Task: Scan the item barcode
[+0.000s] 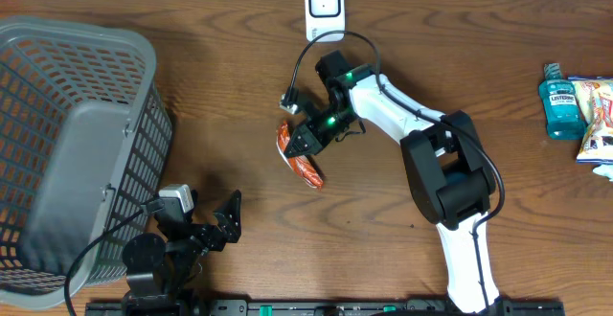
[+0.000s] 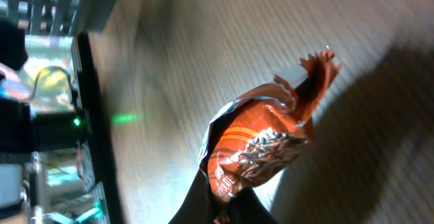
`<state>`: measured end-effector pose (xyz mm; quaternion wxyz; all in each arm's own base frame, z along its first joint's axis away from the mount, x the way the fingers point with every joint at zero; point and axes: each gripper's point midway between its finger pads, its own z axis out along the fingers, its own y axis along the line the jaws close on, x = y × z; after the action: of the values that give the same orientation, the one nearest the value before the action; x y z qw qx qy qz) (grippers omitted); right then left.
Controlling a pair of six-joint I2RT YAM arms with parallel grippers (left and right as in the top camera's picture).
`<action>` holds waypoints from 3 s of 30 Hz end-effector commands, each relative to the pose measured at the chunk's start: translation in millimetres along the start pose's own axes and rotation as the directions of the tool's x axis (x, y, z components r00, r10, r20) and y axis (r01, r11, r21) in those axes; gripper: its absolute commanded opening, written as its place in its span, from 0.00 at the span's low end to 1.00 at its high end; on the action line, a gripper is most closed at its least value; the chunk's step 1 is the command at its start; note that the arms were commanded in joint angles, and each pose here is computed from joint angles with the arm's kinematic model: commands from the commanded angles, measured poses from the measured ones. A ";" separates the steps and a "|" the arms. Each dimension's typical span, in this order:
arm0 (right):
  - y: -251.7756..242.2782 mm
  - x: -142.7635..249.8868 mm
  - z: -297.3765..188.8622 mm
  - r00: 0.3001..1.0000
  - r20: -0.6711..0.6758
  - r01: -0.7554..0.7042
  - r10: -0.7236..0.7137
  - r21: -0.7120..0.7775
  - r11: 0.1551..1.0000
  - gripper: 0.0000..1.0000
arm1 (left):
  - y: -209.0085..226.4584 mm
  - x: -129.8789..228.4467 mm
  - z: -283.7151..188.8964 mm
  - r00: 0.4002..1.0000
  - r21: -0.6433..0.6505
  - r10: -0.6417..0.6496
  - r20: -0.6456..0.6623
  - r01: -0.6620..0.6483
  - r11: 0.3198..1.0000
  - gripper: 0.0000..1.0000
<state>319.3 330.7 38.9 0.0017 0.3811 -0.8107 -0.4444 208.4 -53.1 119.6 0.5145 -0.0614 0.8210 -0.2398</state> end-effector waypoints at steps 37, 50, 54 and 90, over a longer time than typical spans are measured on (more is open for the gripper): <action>-58.6 18.2 -8.1 0.990 -0.083 -0.077 0.111 0.342 0.937 0.71 | 3.3 9.6 2.0 1.000 -0.003 -0.006 -0.031 0.006 1.000 0.99; -68.3 48.4 -3.5 0.982 -0.154 -0.052 0.108 0.328 0.943 0.70 | 3.3 9.6 2.0 1.000 -0.003 -0.005 -0.031 0.005 1.000 0.99; -77.1 60.6 6.1 0.975 -0.180 -0.070 0.133 0.320 0.945 0.64 | 3.3 9.6 2.0 1.000 -0.003 -0.006 -0.031 0.006 1.000 0.99; -93.9 27.1 -32.8 0.730 0.093 -0.683 0.677 0.105 0.722 0.01 | 3.3 9.6 2.0 1.000 -0.003 -0.006 -0.031 0.006 1.000 0.99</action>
<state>372.3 271.9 -1.0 0.0811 0.1067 -0.9198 -0.3688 208.4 -53.1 119.6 0.5145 -0.0614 0.8210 -0.2398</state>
